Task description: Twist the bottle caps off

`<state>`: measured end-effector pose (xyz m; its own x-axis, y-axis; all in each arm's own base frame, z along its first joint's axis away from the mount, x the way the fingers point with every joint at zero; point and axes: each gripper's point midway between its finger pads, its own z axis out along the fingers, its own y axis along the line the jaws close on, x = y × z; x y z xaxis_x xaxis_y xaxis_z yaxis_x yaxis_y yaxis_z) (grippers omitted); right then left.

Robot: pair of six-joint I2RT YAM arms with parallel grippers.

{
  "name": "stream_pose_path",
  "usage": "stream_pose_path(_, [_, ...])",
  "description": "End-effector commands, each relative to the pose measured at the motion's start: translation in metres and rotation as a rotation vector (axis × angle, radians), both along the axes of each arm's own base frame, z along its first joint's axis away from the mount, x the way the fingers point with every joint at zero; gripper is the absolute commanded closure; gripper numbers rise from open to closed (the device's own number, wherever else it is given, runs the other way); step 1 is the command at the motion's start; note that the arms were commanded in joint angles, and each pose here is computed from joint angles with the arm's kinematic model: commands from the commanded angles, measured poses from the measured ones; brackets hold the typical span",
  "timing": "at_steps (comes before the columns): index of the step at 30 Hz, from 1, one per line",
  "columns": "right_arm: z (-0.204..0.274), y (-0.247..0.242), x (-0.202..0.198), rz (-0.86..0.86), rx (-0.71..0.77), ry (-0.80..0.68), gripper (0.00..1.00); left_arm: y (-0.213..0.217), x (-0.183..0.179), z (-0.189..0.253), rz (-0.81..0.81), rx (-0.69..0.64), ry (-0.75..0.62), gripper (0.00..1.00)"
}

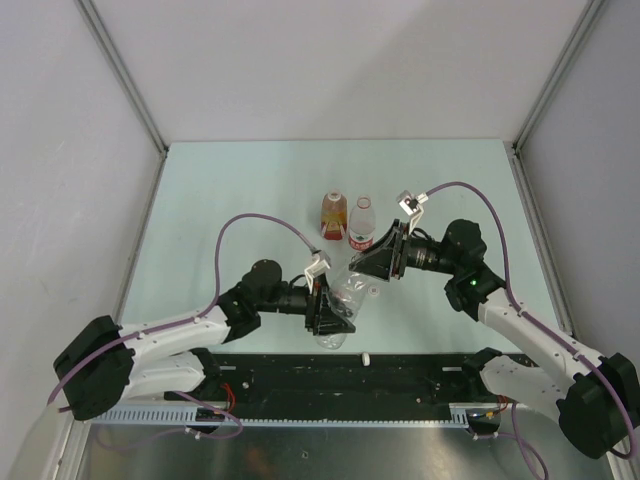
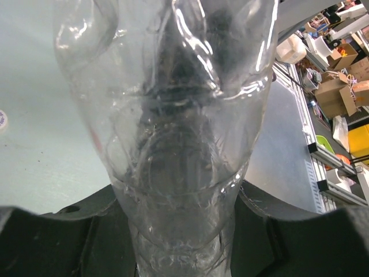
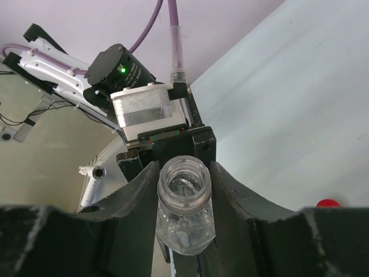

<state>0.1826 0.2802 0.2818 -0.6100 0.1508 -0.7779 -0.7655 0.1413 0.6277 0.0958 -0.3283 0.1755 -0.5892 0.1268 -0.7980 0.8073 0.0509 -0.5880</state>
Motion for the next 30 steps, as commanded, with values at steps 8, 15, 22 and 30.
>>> stream_pose_path(8, [0.022, 0.005, -0.009, 0.045, 0.03, -0.086, 0.99, -0.009, 0.0, 0.025, -0.035, -0.067, -0.074, 0.77])
stream_pose_path(15, [0.021, 0.003, -0.01, 0.038, 0.018, -0.114, 1.0, -0.002, 0.006, 0.027, 0.022, -0.082, -0.125, 0.16])
stream_pose_path(22, [0.017, 0.001, -0.011, 0.029, -0.006, -0.13, 1.0, 0.014, 0.02, 0.033, 0.164, -0.102, -0.211, 0.01])
stream_pose_path(30, [0.008, -0.002, -0.009, 0.001, -0.047, -0.143, 1.0, 0.035, 0.042, 0.026, 0.334, -0.027, -0.269, 0.01])
